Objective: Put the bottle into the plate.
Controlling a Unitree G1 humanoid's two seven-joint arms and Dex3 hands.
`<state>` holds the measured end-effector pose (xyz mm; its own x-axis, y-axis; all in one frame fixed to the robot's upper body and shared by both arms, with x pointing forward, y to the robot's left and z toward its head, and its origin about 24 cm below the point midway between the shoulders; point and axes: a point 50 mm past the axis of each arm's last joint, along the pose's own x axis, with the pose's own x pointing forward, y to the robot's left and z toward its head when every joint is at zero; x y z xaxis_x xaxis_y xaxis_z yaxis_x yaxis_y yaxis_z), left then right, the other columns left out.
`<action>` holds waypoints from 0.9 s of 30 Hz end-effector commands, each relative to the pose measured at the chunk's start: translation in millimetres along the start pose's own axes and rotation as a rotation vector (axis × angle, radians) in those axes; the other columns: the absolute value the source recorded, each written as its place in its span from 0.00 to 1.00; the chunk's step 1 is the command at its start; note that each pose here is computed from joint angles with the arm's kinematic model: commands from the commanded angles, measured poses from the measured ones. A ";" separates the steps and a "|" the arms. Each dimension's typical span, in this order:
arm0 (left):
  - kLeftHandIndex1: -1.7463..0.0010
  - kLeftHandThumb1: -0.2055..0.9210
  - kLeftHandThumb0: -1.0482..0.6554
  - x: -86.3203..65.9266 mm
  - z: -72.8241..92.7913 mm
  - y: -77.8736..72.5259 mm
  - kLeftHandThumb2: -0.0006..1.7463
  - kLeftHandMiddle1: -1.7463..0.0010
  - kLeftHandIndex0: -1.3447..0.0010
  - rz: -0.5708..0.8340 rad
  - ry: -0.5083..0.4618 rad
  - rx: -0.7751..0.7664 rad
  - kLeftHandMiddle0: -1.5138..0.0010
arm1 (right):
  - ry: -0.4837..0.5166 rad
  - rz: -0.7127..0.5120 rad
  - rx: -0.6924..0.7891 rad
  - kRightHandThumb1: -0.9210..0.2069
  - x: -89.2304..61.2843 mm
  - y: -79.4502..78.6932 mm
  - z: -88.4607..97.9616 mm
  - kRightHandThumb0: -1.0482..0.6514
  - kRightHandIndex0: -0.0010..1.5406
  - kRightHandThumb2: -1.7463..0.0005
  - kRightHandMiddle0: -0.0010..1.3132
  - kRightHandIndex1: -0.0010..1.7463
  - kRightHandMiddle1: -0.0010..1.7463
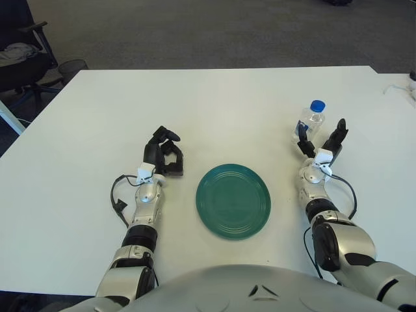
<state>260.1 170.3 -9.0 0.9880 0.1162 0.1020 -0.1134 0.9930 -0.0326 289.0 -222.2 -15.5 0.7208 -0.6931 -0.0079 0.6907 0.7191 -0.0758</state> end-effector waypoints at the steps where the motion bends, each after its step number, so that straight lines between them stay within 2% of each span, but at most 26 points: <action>1: 0.00 0.13 0.61 -24.7 -26.2 9.6 0.99 0.04 0.50 0.017 0.134 0.019 0.41 | 0.249 -0.064 -0.126 0.21 -25.6 -29.1 -51.9 0.11 0.04 0.73 0.00 0.07 0.14; 15: 0.00 0.14 0.61 -24.4 -25.9 12.5 0.98 0.03 0.50 0.018 0.131 0.035 0.41 | 0.236 -0.096 -0.161 0.22 -16.5 -19.6 -42.0 0.11 0.08 0.74 0.00 0.09 0.18; 22: 0.00 0.13 0.61 -24.4 -26.6 14.4 0.98 0.04 0.50 0.024 0.140 0.030 0.41 | 0.220 -0.078 -0.164 0.12 -15.4 -8.6 -35.6 0.08 0.07 0.80 0.00 0.08 0.15; 27: 0.00 0.13 0.61 -24.6 -26.0 14.1 0.98 0.04 0.50 0.022 0.137 0.033 0.41 | 0.212 -0.063 -0.167 0.06 -22.0 0.2 -35.3 0.06 0.06 0.84 0.00 0.08 0.14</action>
<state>260.0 173.1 -8.7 0.9875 0.1190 0.1035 -0.1169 0.9928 -0.0255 295.9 -227.2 -12.8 0.6545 -0.7555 -0.0301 0.7439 0.6505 -0.1534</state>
